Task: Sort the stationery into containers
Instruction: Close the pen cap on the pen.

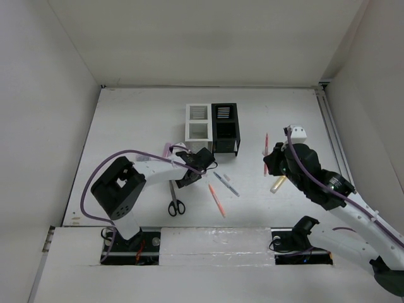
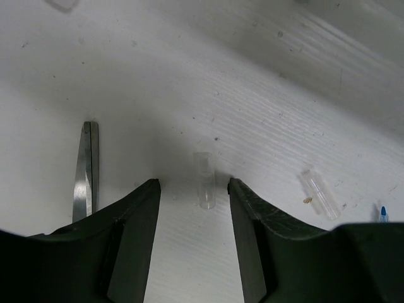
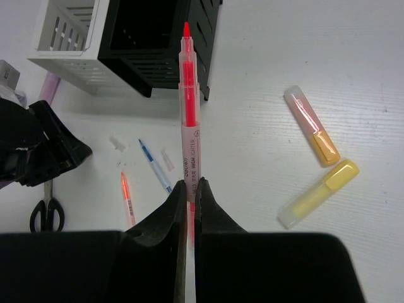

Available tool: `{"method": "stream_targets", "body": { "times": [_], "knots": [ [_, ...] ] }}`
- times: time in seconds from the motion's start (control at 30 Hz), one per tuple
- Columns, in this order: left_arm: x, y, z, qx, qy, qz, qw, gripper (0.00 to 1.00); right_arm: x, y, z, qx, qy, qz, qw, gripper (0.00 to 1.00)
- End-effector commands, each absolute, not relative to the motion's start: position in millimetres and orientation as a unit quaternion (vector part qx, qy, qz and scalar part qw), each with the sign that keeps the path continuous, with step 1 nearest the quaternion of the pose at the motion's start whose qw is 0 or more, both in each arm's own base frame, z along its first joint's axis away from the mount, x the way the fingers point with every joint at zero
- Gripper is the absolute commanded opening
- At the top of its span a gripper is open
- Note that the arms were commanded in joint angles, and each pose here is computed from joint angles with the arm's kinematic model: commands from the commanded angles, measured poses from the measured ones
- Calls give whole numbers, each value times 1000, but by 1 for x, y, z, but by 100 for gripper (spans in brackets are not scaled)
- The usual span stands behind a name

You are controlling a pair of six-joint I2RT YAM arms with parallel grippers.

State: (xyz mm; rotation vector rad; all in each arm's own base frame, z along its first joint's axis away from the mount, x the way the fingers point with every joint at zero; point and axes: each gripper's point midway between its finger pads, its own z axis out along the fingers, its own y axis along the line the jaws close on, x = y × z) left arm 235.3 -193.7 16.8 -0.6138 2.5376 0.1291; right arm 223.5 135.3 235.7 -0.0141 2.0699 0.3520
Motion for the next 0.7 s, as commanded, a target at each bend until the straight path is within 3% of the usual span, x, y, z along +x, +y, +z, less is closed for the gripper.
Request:
{"method": "stream_targets", "body": {
  "times": [0.0,0.23,0.57,0.67],
  "knots": [
    [226,-185,-5,-241,937,83,238,43,225,141,252,-7,839,168,518,0],
    [222,-180,-14,-240,938,101,229,42,221,141,257,-9,834,176,523,0],
    [219,-187,-18,-243,942,85,216,28,220,140,259,-8,832,178,526,0],
    [217,-187,-21,-243,943,83,211,18,220,140,259,-8,832,178,526,0]
  ]
}}
